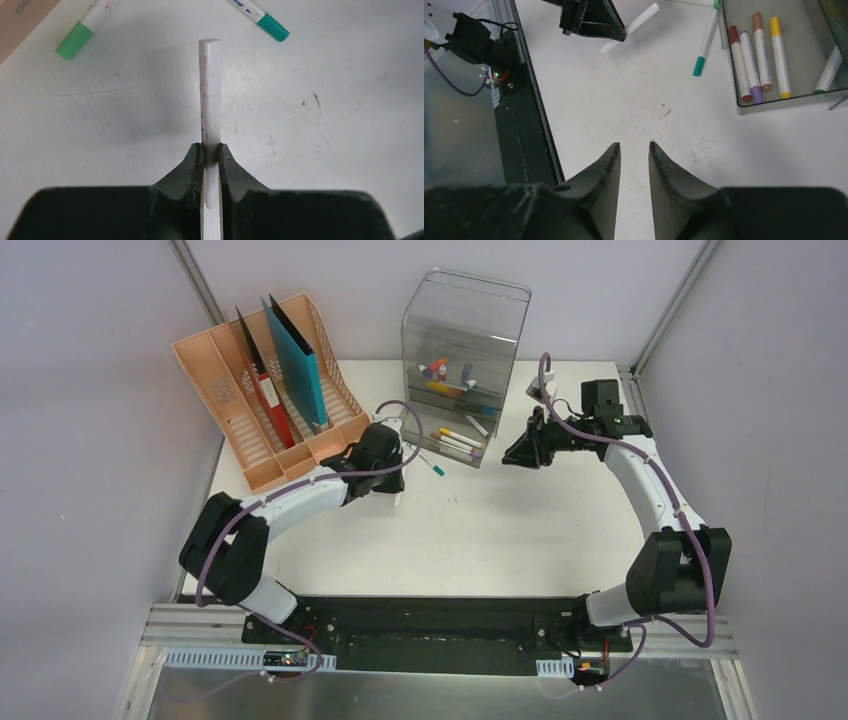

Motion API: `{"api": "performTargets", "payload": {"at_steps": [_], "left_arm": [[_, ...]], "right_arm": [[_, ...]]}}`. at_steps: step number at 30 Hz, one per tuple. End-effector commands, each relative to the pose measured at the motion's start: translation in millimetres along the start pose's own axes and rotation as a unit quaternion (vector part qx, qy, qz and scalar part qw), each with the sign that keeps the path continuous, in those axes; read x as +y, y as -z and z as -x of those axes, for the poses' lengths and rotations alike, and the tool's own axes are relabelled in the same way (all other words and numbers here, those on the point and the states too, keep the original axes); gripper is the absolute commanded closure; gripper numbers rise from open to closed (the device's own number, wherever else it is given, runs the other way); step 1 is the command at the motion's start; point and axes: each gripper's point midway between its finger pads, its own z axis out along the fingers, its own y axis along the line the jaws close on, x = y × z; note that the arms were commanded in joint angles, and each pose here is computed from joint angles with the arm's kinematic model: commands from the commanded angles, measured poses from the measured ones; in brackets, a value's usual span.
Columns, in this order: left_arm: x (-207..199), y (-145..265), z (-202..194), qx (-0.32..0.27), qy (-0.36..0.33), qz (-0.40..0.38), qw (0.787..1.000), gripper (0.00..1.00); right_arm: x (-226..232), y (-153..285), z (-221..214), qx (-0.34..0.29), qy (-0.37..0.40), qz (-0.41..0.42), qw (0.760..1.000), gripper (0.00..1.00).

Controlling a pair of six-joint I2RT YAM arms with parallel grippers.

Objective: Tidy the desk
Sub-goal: Pick up the stationery from the center of the board.

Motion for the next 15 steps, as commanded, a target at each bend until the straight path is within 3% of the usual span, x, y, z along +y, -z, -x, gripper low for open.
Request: {"api": "performTargets", "payload": {"at_steps": [1,8,12,14,15], "left_arm": [[-32.6,28.2,39.8,-0.106,0.004,-0.104,0.989,1.0],[-62.1,68.7,59.4,-0.186,0.005,-0.207,0.96,1.0],[-75.3,84.2,66.9,-0.204,0.005,-0.246,0.948,1.0],[-81.3,89.9,69.9,-0.209,0.007,-0.263,0.942,1.0],[-84.0,92.0,71.6,-0.211,0.009,-0.27,0.939,1.0]], "right_arm": [[18.0,-15.4,14.1,-0.03,0.003,0.061,0.998,0.7],[33.4,-38.2,18.5,-0.037,-0.027,0.11,0.993,0.7],[41.3,-47.6,24.3,-0.048,-0.065,0.137,0.987,0.7],[37.9,-53.8,27.2,-0.059,-0.037,0.139,0.988,0.7],[42.5,-55.2,28.9,-0.057,-0.067,0.147,0.985,0.7]]}}
